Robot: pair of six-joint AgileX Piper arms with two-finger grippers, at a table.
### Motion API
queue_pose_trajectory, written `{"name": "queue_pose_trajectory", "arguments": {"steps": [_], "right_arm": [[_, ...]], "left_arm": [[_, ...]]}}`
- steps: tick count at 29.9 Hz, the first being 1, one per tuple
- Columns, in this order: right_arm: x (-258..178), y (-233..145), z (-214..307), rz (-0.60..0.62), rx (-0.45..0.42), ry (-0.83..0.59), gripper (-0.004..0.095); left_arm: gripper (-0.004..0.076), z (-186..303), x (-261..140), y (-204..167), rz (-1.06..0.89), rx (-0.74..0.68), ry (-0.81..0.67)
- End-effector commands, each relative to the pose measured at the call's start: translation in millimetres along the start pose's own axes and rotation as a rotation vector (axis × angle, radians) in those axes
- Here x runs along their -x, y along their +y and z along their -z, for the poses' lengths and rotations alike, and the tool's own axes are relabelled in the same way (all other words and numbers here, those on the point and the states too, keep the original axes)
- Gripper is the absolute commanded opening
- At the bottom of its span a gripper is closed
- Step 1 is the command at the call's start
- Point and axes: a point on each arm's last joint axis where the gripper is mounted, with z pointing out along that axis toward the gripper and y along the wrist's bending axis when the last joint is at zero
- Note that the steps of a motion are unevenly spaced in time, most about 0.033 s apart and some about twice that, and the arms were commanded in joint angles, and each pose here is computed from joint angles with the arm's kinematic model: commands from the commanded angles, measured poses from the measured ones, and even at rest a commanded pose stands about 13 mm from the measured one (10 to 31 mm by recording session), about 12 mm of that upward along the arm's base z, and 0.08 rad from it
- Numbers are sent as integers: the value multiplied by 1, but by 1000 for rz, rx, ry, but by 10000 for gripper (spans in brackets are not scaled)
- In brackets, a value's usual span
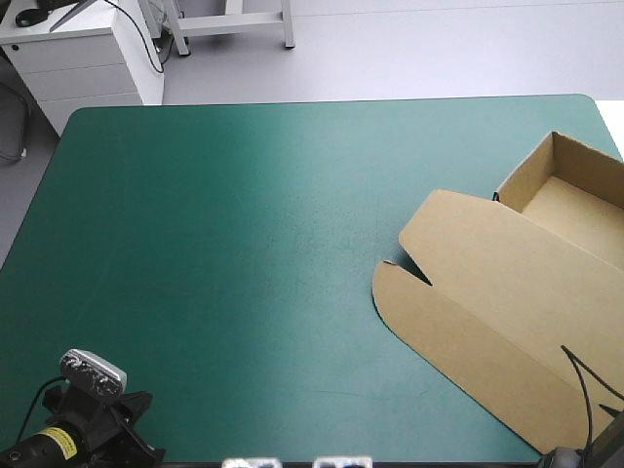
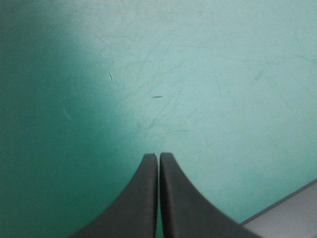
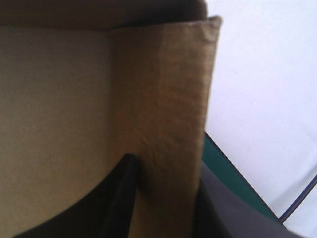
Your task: Fold the box
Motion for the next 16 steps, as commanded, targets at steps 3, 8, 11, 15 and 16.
{"name": "queue_pose_trajectory", "arguments": {"steps": [3, 8, 11, 15, 16], "right_arm": [[-3, -8, 36, -17, -12, -81, 378], [-9, -12, 61, -12, -13, -139, 377], [-16, -16, 82, -12, -11, -190, 378], [-29, -18, 117, -23, 25, -270, 377], [-34, -18, 128, -4, 49, -296, 377]], "left_arm": [[-8, 4, 9, 0, 6, -1, -59], [-8, 4, 9, 0, 6, -1, -59], [-8, 4, 9, 0, 6, -1, -59], [-8, 4, 9, 1, 3, 5, -60], [-8, 4, 9, 2, -5, 20, -60]]}}
